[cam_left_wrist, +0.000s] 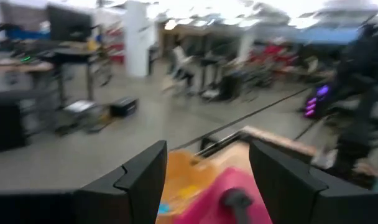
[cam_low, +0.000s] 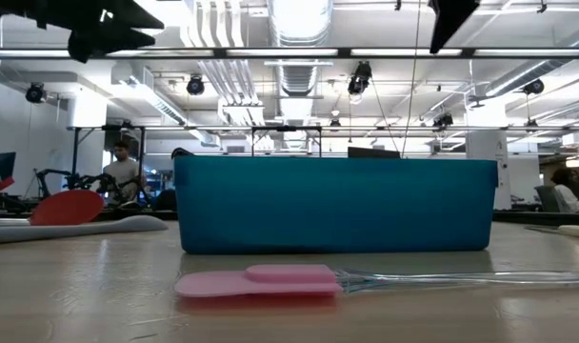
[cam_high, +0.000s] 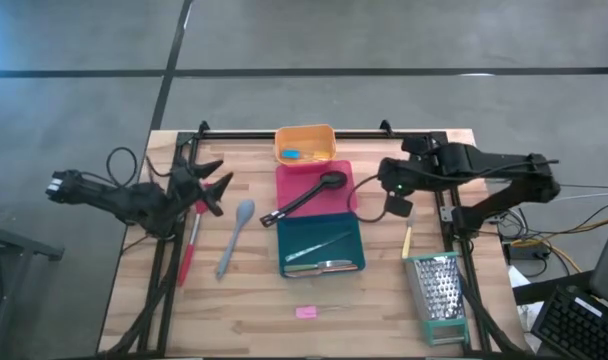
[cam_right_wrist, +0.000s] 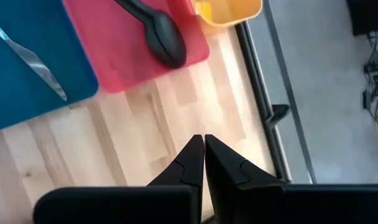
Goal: Pick & Place Kitchen Items
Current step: Put the red serving spoon into the pink bin
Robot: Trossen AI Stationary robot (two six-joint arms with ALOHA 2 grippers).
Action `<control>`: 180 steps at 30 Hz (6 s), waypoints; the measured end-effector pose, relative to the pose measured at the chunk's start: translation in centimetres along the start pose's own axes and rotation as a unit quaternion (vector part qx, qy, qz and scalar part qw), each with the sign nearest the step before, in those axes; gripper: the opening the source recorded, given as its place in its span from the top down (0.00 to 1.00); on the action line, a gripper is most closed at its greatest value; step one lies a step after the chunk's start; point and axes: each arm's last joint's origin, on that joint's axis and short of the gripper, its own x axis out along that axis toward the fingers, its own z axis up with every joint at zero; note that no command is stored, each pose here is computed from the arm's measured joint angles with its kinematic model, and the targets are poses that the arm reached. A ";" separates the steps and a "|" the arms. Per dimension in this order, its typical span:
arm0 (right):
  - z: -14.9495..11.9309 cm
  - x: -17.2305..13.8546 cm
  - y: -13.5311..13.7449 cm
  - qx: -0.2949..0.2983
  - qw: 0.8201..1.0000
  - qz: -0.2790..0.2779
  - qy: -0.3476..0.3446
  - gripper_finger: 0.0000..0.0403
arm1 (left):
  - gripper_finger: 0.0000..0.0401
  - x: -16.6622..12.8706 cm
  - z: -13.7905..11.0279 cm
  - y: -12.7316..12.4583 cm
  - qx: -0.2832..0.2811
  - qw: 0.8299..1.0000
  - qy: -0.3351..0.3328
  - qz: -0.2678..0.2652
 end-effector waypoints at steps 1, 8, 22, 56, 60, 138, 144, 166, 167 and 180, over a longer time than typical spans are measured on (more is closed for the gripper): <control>-0.5 0.4 0.1 0.004 1.000 0.002 -0.008 0.98 | 0.42 0.1 0.2 -0.1 0.004 1.000 0.011 0.011; -3.0 2.4 0.6 0.014 0.998 0.011 -0.053 0.98 | 0.42 0.8 1.6 -0.7 0.035 0.990 0.102 0.089; -4.4 4.8 1.5 -0.001 0.996 0.009 -0.092 0.98 | 0.42 0.3 2.0 0.2 0.032 0.915 0.352 0.195; -3.9 5.2 1.8 0.006 0.993 0.013 -0.120 0.98 | 0.42 4.0 -5.6 5.3 0.066 0.752 0.609 0.244; -4.1 5.5 2.0 0.004 0.993 0.012 -0.115 0.98 | 0.42 4.1 -6.3 6.1 0.058 0.737 0.618 0.266; -4.2 6.3 2.4 -0.032 0.992 0.008 -0.122 0.98 | 0.97 8.9 0.9 4.1 -0.009 0.852 0.518 0.071; -3.9 6.2 2.4 -0.036 0.990 0.008 -0.135 0.98 | 0.97 10.1 4.9 2.0 0.035 0.891 0.448 0.064; -3.8 6.2 2.4 -0.048 0.989 0.007 -0.140 0.98 | 0.97 24.1 6.1 -9.4 0.277 0.832 0.464 0.129; -3.8 6.2 2.4 -0.051 0.989 0.006 -0.139 0.98 | 0.97 24.6 5.8 -9.9 0.292 0.826 0.464 0.131; -3.9 6.2 2.4 -0.056 0.989 0.005 -0.138 0.98 | 0.97 28.9 4.0 -12.8 0.381 0.804 0.444 0.106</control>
